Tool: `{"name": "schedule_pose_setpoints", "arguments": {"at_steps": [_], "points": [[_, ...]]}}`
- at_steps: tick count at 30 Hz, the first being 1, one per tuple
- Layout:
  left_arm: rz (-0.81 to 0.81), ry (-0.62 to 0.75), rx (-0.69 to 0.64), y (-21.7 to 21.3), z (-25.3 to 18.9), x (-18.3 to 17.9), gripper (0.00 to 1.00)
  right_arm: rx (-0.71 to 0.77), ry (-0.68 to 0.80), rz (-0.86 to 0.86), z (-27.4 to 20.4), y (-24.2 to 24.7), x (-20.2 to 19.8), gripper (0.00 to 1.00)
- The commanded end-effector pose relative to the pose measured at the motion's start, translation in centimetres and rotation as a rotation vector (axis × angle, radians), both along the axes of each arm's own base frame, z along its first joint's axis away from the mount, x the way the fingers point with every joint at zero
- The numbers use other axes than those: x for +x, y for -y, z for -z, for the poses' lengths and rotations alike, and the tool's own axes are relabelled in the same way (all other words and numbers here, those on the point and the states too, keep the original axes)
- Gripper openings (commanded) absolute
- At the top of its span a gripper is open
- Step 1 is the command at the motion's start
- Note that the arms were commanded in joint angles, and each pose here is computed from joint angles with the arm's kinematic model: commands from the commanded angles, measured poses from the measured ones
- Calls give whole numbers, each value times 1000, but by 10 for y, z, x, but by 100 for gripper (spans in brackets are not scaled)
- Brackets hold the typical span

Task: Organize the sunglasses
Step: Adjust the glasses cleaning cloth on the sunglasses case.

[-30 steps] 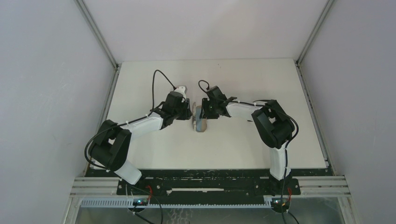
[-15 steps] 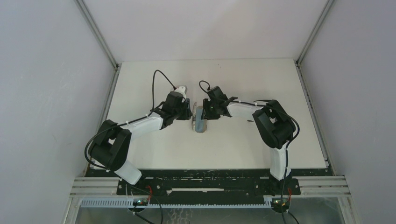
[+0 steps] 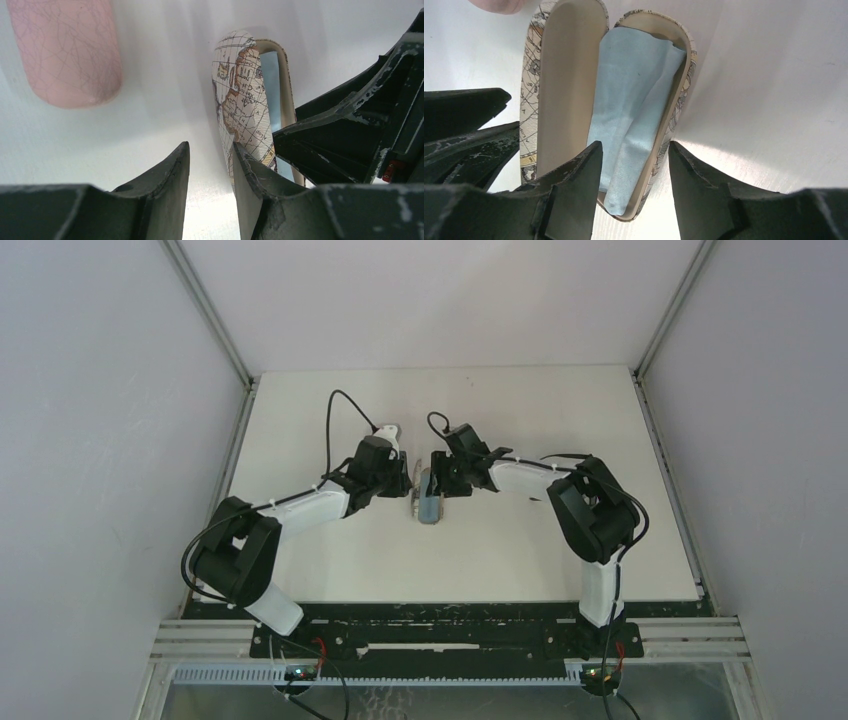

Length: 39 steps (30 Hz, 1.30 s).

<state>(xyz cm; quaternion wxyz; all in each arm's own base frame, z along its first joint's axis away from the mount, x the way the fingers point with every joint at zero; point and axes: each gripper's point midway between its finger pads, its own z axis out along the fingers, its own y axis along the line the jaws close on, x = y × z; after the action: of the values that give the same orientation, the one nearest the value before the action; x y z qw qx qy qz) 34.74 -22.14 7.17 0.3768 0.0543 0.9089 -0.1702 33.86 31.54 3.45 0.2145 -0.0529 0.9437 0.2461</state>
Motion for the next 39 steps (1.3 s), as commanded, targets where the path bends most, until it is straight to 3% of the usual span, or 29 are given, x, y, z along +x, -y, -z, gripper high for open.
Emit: {"name": "schedule_pose_setpoints", "arguments": {"at_steps": [1, 5, 14, 17, 21, 28, 34, 39], "points": [[23, 71, -44, 13, -29, 12, 41, -21, 36, -17, -11, 0, -3, 50], [22, 71, -43, 12, -29, 12, 41, -66, 36, -18, -5, 4, -6, 46], [23, 73, -44, 12, -30, 12, 41, -68, 43, -19, -8, 6, -6, 21], [22, 75, -44, 12, -30, 12, 40, -55, 42, -26, -10, 5, -6, 17], [20, 78, -43, 11, -31, 12, 40, -38, 63, -19, -19, 4, -3, 33], [23, 77, -46, 12, -32, 12, 40, -49, 74, -9, -23, 13, -8, 48], [23, 80, -48, 12, -33, 12, 40, -36, 62, -47, -26, 5, -18, 53], [27, 78, -51, 14, -33, 12, 40, -49, 45, -59, -21, 4, -25, 48]]}}
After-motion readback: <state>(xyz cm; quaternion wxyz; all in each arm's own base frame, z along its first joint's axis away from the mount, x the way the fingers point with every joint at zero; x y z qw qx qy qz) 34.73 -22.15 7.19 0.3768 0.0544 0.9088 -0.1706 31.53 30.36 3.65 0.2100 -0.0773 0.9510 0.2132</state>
